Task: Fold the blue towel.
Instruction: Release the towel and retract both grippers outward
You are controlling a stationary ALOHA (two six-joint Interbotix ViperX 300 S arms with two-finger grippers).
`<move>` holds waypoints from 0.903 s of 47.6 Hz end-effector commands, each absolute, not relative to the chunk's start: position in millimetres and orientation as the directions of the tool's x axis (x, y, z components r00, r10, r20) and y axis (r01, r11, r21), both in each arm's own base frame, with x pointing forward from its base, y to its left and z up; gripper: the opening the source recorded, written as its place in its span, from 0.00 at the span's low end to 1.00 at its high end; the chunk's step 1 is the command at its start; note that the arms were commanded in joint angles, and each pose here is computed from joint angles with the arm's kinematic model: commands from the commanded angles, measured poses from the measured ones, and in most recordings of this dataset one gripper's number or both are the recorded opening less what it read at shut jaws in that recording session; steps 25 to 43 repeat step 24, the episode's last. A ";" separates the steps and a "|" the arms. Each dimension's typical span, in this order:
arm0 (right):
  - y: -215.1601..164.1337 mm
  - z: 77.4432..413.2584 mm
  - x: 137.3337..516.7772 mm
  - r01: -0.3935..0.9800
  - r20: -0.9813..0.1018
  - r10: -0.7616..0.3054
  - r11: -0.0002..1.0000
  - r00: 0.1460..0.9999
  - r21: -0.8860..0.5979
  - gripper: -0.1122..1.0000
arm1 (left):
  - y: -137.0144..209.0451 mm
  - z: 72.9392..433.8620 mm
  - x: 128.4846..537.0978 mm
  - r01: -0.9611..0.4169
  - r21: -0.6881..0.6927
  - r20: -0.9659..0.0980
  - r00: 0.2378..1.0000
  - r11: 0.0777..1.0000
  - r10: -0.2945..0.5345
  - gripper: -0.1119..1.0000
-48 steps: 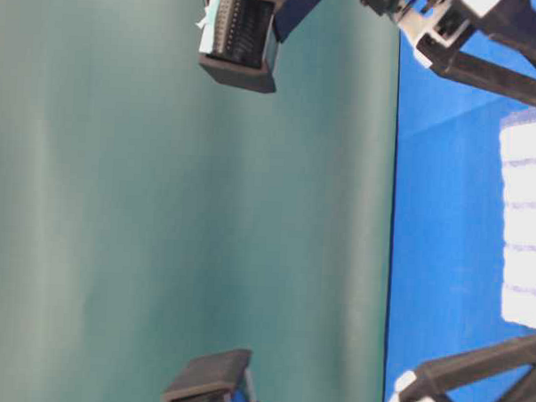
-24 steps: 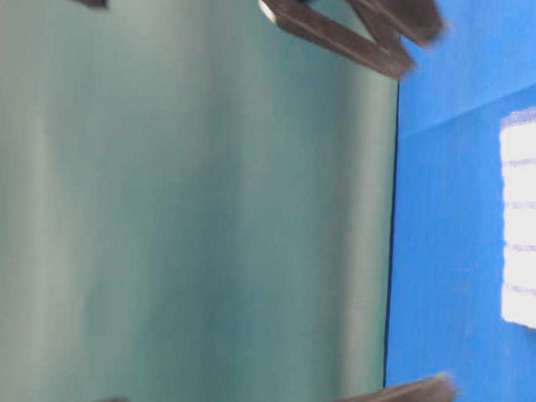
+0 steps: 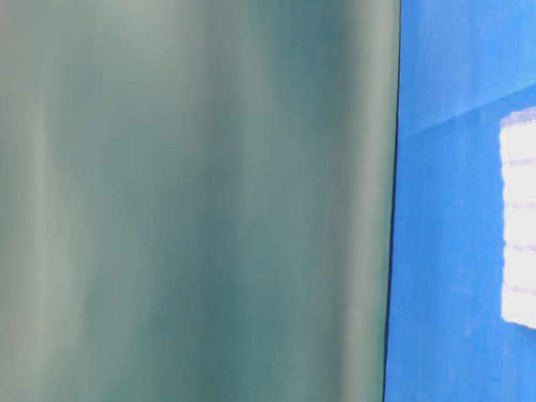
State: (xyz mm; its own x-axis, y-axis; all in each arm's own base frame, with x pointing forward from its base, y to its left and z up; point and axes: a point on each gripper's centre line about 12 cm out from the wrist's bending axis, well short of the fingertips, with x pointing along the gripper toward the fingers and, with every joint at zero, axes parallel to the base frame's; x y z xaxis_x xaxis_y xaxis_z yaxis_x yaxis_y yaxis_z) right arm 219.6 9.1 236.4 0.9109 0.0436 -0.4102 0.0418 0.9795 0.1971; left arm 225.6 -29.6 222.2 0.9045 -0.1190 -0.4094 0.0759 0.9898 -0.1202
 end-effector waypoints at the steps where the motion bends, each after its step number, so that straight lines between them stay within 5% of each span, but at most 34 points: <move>1: 3.5 237.8 207.0 0.055 -0.381 0.020 0.981 0.924 0.185 0.89 | -26.6 226.8 212.7 0.082 -0.109 -0.360 0.926 0.991 -0.116 0.72; 16: -8.1 207.6 168.1 0.108 -0.355 -0.042 0.980 0.934 0.169 0.89 | -17.8 205.9 172.5 0.072 -0.095 -0.309 0.946 0.993 -0.098 0.72; 43: -8.0 200.5 166.7 0.110 -0.350 -0.043 0.979 0.936 0.173 0.89 | -16.5 192.1 160.5 0.072 -0.095 -0.298 0.950 0.993 -0.097 0.72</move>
